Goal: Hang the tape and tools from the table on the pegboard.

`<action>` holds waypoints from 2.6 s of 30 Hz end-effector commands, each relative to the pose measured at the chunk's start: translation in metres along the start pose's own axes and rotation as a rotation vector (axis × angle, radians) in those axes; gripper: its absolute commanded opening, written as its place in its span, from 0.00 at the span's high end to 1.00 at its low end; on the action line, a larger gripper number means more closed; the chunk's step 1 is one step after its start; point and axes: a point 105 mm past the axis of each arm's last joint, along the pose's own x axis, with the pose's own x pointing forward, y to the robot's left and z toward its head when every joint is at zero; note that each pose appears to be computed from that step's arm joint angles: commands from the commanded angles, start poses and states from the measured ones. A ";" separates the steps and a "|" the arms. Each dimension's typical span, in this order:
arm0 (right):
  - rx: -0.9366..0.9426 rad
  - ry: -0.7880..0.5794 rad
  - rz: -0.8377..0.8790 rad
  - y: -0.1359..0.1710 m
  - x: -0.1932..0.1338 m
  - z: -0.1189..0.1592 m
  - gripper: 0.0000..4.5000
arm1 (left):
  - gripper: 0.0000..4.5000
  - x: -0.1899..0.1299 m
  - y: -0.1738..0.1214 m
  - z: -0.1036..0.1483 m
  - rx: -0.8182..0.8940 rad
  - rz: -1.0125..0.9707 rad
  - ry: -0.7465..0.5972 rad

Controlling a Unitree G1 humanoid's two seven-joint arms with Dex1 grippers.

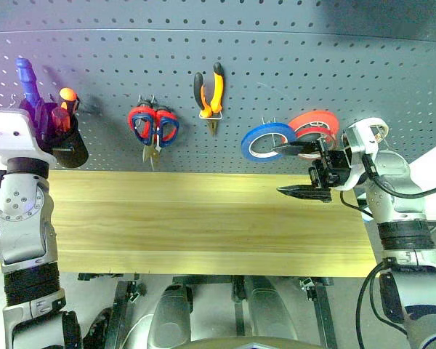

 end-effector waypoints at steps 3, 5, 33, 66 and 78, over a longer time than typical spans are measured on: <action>-0.008 -0.154 0.020 0.002 0.003 0.038 0.00 | 0.90 0.000 0.006 0.008 0.020 0.023 -0.037; -0.006 -0.176 0.002 -0.001 0.001 0.042 0.00 | 0.90 0.000 0.006 0.008 0.023 0.022 -0.037; -0.013 -0.104 -0.030 -0.005 -0.001 0.029 0.00 | 0.00 -0.003 0.001 0.016 -0.068 0.010 -0.079; -0.033 -0.078 -0.047 -0.012 -0.005 0.021 0.00 | 0.00 -0.026 -0.105 0.107 -0.201 -0.423 -0.313; -0.050 -0.073 -0.057 -0.010 -0.006 0.018 0.00 | 0.00 -0.039 -0.132 0.100 -0.407 -0.742 -0.186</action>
